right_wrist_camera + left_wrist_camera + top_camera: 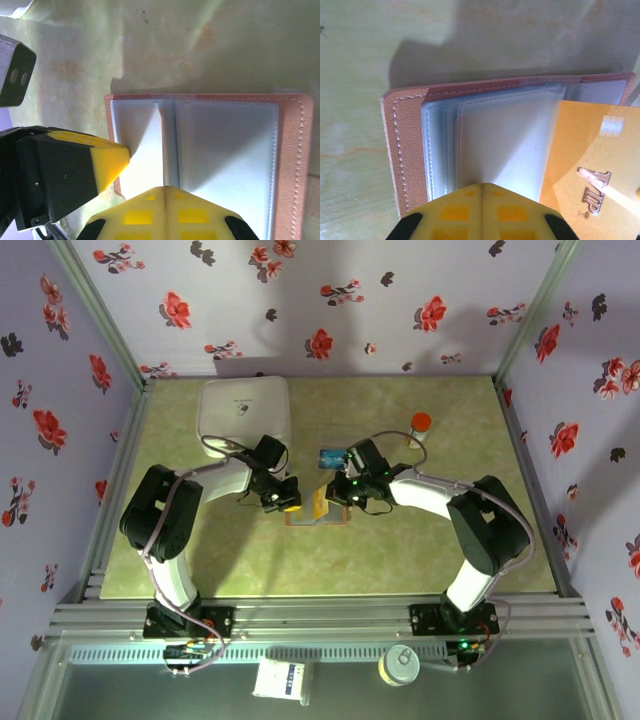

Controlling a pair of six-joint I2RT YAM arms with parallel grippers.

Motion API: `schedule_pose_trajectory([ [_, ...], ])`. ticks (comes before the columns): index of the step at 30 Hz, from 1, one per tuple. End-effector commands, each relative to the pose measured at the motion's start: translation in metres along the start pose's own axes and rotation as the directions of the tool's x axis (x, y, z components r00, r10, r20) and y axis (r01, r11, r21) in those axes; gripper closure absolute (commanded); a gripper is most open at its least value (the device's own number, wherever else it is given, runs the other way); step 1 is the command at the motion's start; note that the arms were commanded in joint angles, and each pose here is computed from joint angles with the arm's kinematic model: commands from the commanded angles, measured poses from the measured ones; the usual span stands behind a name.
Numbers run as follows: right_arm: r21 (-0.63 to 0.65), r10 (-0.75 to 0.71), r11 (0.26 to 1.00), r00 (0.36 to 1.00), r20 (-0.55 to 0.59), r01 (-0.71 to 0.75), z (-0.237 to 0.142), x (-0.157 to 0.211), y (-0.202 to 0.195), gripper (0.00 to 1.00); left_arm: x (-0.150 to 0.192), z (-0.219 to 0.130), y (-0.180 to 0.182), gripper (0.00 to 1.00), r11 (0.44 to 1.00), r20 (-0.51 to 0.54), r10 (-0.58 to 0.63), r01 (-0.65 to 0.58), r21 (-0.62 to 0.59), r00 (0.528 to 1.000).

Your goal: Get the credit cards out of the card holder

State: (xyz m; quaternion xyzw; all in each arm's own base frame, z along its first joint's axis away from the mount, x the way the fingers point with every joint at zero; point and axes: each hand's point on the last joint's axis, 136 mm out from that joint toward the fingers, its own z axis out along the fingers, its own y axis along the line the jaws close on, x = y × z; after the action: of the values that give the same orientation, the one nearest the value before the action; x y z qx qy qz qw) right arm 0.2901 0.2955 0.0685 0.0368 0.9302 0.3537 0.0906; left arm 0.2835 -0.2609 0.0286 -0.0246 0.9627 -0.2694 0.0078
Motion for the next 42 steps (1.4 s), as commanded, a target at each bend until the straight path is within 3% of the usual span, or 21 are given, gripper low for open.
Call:
schedule_pose_trajectory([
  [1, 0.021, -0.034, 0.999, 0.999, 0.029, 0.033, -0.013, -0.006, 0.000, 1.00, 0.003, 0.001, 0.006, 1.00, 1.000, -0.002, -0.010, 0.010, -0.030, 1.000],
  [10, 0.101, -0.202, 0.975, 0.979, 0.026, 0.199, -0.031, -0.017, 0.004, 1.00, 0.001, -0.007, 0.000, 1.00, 1.000, 0.023, -0.014, 0.014, 0.009, 1.000],
  [16, 0.192, -0.420, 0.892, 0.907, 0.021, 0.409, -0.051, -0.026, 0.003, 1.00, -0.001, -0.016, -0.004, 0.98, 1.000, 0.050, -0.015, 0.014, 0.017, 0.999],
  [20, 0.224, -0.602, 0.777, 0.798, -0.012, 0.589, -0.065, -0.028, 0.005, 1.00, -0.007, -0.025, -0.009, 0.94, 0.999, 0.087, -0.025, 0.022, 0.035, 0.996],
  [25, 0.263, -0.772, 0.576, 0.621, -0.137, 0.774, -0.077, -0.030, -0.003, 1.00, -0.009, -0.037, -0.017, 0.92, 0.998, 0.124, -0.025, 0.017, 0.064, 0.992],
  [30, 0.210, -0.910, 0.304, 0.349, -0.226, 0.929, -0.087, -0.030, 0.000, 1.00, -0.006, -0.045, -0.018, 0.92, 0.998, 0.139, -0.010, 0.002, 0.063, 0.990],
  [32, 0.225, -0.924, 0.231, 0.286, -0.255, 0.947, -0.089, -0.038, -0.001, 1.00, -0.005, -0.046, -0.017, 0.92, 0.998, 0.137, -0.006, -0.002, 0.059, 0.991],
  [35, 0.201, -0.932, 0.176, 0.229, -0.281, 0.964, -0.091, -0.051, -0.001, 1.00, -0.004, -0.049, -0.016, 0.93, 0.998, 0.139, -0.006, -0.002, 0.055, 0.990],
  [42, 0.105, -0.949, 0.130, 0.154, -0.275, 0.986, -0.089, -0.083, 0.012, 1.00, -0.007, -0.052, -0.014, 0.94, 0.999, 0.150, -0.014, 0.006, 0.053, 0.989],
])
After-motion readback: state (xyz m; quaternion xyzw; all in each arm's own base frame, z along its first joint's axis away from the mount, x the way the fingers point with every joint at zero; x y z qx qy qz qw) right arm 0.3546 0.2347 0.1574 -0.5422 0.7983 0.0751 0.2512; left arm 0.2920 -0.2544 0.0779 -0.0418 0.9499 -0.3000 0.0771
